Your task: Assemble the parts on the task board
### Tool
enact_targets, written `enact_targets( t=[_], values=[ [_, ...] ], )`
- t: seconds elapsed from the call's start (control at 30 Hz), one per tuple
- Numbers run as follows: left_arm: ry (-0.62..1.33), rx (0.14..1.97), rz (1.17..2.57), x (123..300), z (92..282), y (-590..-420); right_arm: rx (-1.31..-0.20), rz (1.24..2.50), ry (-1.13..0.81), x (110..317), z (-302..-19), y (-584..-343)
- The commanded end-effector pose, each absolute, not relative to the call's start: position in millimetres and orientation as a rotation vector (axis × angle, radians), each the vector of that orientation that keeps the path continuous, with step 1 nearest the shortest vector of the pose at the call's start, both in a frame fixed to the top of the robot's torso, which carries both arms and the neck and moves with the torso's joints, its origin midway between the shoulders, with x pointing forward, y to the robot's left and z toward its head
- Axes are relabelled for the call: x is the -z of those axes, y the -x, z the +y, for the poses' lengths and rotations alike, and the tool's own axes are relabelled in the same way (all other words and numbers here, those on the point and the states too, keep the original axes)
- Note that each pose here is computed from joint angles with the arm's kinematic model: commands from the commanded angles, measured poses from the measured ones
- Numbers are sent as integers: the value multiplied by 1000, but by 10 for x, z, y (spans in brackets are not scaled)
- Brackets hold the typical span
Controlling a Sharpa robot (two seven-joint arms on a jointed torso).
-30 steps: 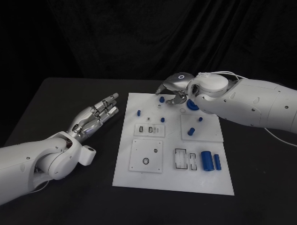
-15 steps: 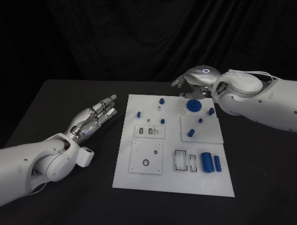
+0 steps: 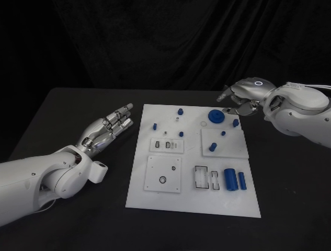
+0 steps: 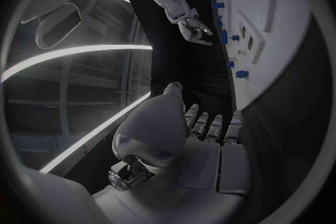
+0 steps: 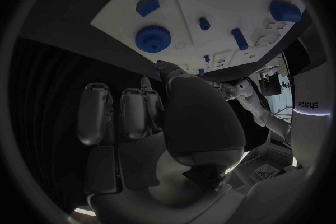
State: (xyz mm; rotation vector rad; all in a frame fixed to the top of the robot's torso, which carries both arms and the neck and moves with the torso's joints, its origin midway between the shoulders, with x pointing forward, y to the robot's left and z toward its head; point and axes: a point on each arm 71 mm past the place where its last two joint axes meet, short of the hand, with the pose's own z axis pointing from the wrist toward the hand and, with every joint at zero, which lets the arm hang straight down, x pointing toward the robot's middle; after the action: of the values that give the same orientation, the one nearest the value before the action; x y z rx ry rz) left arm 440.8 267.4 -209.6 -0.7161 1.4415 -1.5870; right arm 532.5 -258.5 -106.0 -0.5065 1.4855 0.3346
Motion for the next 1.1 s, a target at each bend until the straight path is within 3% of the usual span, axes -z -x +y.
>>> enact_targets(
  t=[0.03,0.33,1.1],
  values=[
    [631,1680,1337,2001,2659,-4384,-281,1558,477,1147,-2635,-5329],
    [632,1681,1339,2004,2666,-4389,-255,1588,455,1267,-2682,-5349],
    [634,1686,1350,2014,2653,-4400,-269,1535,447,1254,-2607,-5392]
  ],
)
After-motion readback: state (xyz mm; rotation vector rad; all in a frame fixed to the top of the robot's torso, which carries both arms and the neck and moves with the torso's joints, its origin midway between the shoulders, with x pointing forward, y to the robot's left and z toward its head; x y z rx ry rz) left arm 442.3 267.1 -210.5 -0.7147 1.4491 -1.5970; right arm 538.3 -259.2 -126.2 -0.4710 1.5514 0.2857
